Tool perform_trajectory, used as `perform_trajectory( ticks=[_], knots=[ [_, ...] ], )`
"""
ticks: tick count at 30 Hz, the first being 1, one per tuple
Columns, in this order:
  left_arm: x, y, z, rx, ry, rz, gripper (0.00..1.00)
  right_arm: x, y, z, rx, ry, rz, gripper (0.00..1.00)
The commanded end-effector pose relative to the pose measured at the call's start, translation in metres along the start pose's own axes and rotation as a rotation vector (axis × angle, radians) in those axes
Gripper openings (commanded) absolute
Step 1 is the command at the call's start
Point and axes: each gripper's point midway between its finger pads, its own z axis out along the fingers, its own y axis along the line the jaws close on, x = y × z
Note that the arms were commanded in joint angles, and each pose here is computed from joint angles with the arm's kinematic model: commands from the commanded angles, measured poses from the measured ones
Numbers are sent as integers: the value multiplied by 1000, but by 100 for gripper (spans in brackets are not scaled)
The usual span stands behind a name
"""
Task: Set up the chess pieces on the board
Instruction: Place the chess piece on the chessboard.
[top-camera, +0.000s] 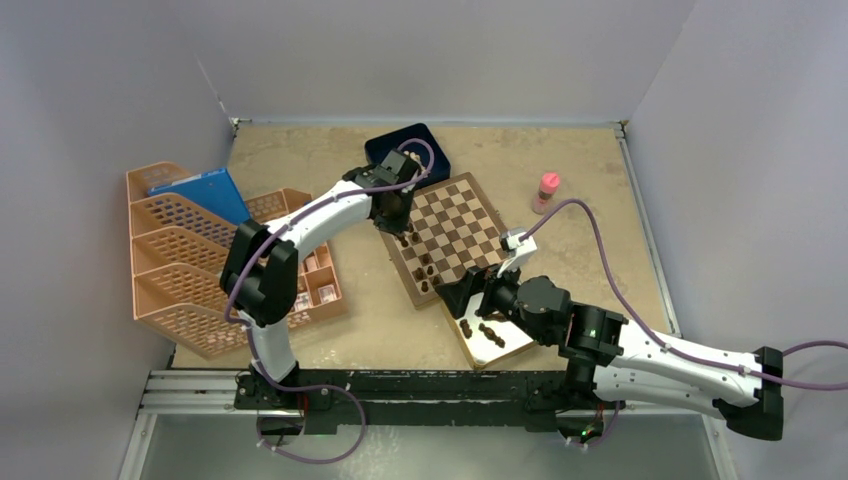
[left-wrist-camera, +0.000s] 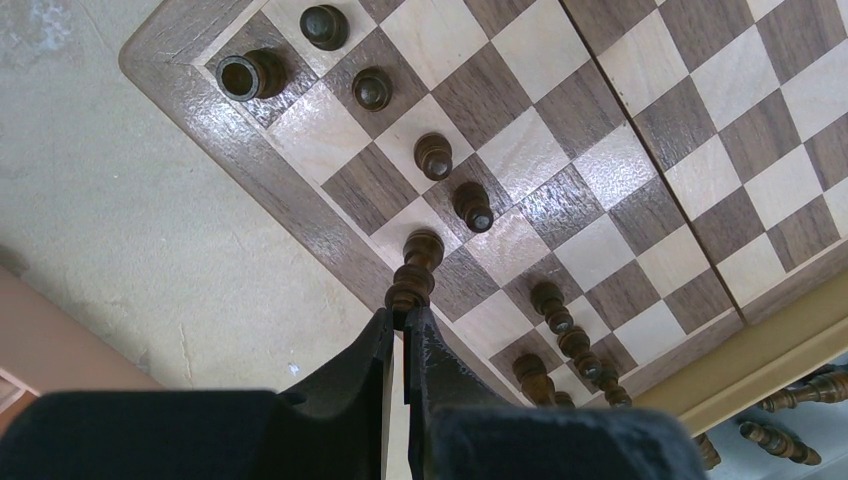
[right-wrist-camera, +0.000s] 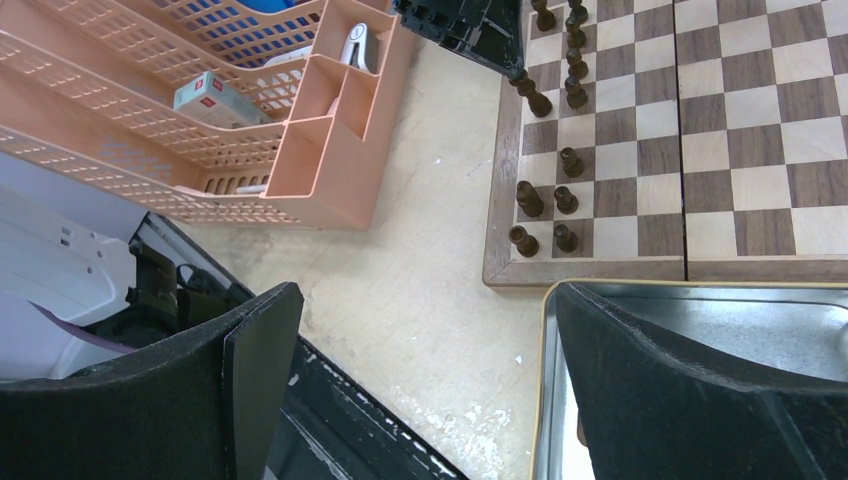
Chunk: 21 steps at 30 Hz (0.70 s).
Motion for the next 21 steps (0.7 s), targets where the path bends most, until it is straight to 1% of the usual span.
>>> perform_trajectory(
  ticks=[1, 13, 17, 21],
  knots=[
    [-14, -2, -8, -12, -44, 15, 1, -15, 5, -1, -5, -49, 21, 99],
    [-13, -3, -4, -23, -38, 21, 8, -15, 5, -1, -7, -50, 21, 99],
    [-13, -7, -3, -16, -40, 27, 14, -15, 6, 0, -8, -49, 14, 99],
    [-13, -9, -2, -13, -38, 39, 18, -14, 6, 1, -8, -46, 11, 99]
  ],
)
